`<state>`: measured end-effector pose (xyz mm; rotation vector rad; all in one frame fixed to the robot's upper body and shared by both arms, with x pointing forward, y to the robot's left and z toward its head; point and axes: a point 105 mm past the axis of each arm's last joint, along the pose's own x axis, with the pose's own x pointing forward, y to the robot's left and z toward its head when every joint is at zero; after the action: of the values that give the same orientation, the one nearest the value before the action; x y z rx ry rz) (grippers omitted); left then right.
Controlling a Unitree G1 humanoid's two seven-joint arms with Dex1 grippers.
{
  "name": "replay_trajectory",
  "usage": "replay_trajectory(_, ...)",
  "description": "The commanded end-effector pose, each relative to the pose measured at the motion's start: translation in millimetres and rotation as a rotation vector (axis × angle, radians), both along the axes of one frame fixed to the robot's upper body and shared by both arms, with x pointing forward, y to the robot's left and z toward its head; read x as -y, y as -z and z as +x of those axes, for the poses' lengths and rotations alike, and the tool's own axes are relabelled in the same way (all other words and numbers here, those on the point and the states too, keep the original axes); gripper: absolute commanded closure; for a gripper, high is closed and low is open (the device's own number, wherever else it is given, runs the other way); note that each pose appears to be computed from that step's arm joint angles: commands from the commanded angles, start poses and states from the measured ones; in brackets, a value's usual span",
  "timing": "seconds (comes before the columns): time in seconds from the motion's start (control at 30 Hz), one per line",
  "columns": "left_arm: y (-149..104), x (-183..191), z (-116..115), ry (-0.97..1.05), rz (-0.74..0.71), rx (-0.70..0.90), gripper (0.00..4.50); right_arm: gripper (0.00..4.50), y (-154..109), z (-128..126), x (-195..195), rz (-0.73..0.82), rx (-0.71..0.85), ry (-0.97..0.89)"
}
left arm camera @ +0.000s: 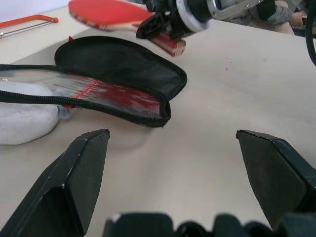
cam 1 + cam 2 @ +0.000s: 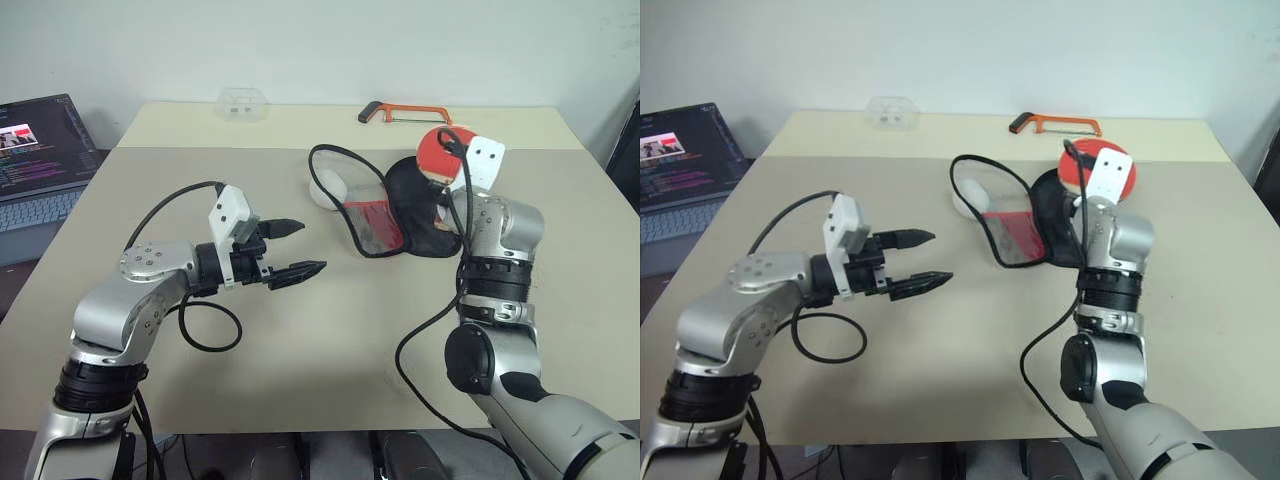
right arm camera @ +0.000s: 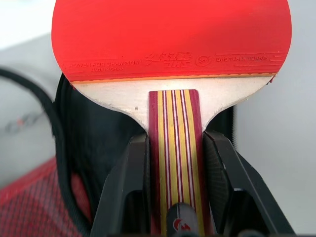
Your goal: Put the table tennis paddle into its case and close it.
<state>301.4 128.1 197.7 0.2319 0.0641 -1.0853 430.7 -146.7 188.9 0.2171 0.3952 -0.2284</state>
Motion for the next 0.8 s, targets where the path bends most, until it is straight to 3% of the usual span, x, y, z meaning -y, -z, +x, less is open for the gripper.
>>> replay_trajectory(0.03,-9,2,-7,0.016,0.004,0.043,0.00,3.41,-18,5,-7,-0.026,0.071,-0.054)
replay_trajectory(0.8,-8,-1,-10,-0.007,0.010,0.038,0.00,3.41,13,17,-6,-0.075,0.001,-0.116)
